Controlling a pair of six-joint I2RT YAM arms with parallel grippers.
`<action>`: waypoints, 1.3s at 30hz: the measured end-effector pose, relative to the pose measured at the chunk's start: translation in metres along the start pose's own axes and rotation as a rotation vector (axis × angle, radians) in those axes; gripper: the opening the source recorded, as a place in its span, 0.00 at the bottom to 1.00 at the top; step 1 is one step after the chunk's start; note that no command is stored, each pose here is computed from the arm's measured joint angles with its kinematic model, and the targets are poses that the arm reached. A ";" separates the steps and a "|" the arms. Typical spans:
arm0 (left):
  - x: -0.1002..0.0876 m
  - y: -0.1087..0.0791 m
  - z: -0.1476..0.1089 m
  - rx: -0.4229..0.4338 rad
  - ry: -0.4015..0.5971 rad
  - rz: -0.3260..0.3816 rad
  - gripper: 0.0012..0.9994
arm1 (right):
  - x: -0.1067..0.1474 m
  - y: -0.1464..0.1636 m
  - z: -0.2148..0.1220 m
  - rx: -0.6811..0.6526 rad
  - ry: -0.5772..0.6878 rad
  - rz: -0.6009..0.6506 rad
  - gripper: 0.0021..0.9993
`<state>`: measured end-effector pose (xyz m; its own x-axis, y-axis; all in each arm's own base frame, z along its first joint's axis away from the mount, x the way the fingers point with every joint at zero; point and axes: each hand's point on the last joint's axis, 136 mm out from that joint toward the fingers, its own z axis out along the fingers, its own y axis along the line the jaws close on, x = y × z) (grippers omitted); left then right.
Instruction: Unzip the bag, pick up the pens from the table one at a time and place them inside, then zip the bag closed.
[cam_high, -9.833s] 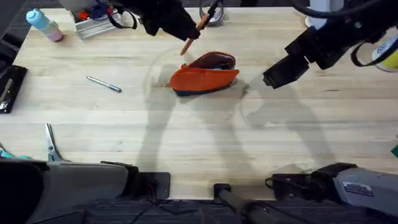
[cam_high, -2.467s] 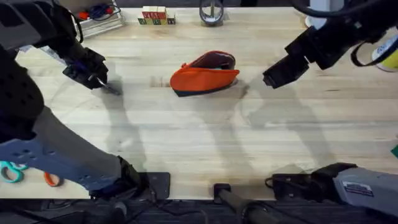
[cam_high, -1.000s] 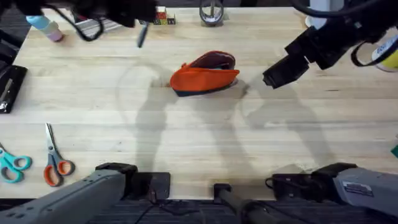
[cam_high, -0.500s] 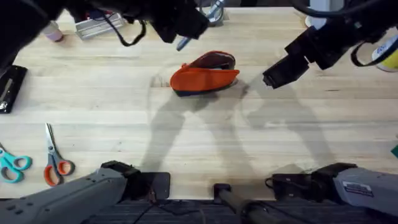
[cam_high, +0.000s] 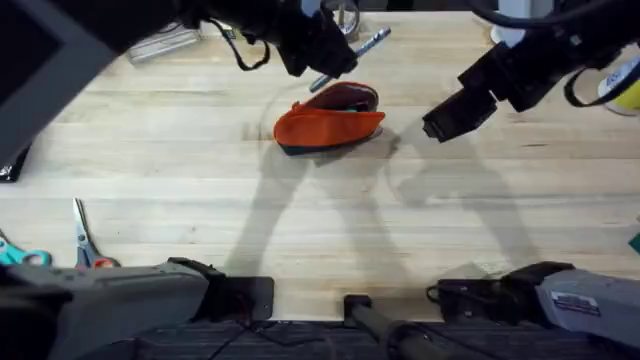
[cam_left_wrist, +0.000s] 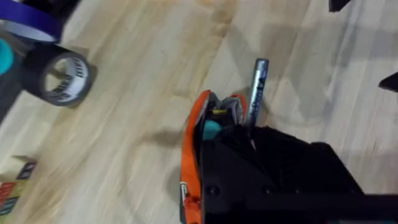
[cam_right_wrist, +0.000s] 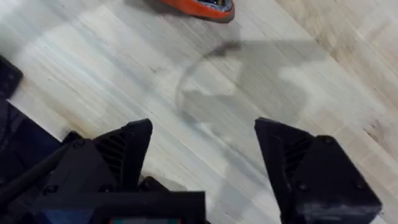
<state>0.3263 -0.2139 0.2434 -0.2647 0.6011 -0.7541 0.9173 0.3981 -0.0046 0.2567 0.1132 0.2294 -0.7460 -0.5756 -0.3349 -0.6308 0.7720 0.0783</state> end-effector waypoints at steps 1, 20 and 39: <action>0.002 0.000 0.005 0.016 0.005 -0.007 0.04 | 0.000 0.000 0.000 0.000 0.000 0.000 1.00; 0.054 0.014 0.074 0.156 0.121 0.042 0.04 | 0.000 0.000 0.000 0.000 0.000 0.000 1.00; 0.077 0.023 0.082 0.134 0.209 0.131 0.04 | 0.000 0.000 0.000 0.000 0.000 0.000 1.00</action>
<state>0.3517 -0.2152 0.1309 -0.1836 0.7768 -0.6024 0.9753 0.2203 -0.0132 0.2568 0.1132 0.2294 -0.7460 -0.5756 -0.3349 -0.6308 0.7720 0.0783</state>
